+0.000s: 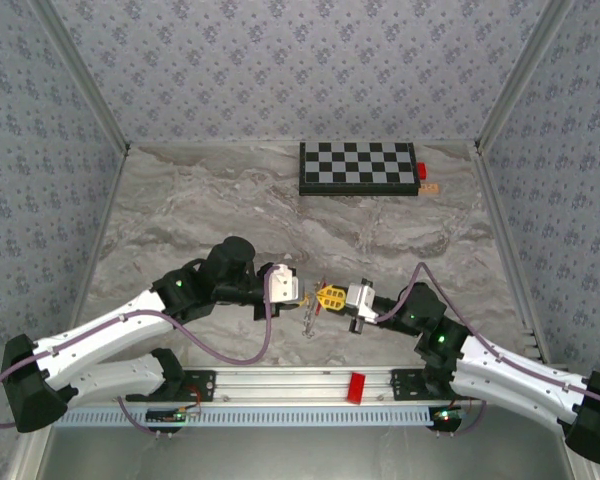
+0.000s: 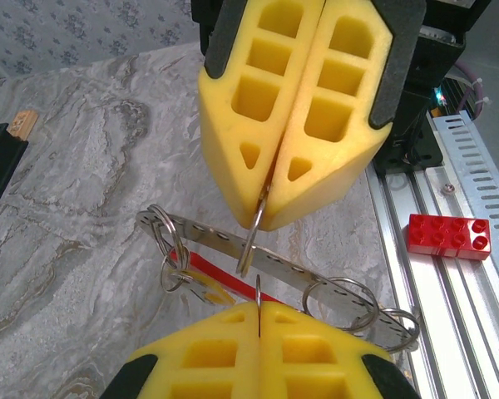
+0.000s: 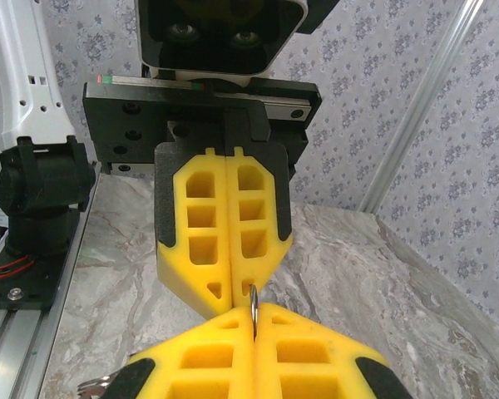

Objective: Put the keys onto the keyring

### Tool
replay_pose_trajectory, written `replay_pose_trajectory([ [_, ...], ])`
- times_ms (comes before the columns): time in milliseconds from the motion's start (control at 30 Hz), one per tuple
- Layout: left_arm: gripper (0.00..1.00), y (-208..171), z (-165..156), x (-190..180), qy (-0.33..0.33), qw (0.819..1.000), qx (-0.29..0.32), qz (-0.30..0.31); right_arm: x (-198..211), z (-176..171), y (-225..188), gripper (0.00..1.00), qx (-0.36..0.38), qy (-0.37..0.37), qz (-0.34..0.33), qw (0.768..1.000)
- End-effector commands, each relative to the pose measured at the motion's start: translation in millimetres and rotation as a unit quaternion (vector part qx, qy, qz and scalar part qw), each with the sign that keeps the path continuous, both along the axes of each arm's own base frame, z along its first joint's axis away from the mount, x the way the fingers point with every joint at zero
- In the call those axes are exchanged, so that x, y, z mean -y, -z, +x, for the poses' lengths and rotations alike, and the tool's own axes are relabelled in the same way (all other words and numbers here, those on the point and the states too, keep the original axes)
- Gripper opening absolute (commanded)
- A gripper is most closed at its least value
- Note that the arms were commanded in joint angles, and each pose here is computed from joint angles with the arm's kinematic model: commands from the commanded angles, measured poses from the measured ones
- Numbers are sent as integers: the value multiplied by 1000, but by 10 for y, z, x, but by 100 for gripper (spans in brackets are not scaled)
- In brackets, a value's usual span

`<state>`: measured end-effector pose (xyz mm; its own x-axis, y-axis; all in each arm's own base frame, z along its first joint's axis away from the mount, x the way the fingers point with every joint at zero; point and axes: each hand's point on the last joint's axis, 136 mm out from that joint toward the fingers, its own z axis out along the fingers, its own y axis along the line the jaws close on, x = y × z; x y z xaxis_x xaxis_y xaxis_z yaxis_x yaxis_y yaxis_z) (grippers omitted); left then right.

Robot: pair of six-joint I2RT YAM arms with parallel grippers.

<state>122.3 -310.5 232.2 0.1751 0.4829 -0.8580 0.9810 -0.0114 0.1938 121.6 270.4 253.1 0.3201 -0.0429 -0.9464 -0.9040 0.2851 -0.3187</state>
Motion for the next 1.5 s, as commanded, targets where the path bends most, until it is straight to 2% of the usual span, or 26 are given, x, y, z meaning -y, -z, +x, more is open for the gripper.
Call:
replay_pose_trajectory([
  [0, 0, -129, -32, 26, 12, 1000, 10, -16, -11, -56, -50, 0, 8, -13, 6, 1000],
  [1467, 0, -119, -22, 23, 10, 1000, 11, -13, -27, -58, -8, 0, 5, -16, -1, 1000],
])
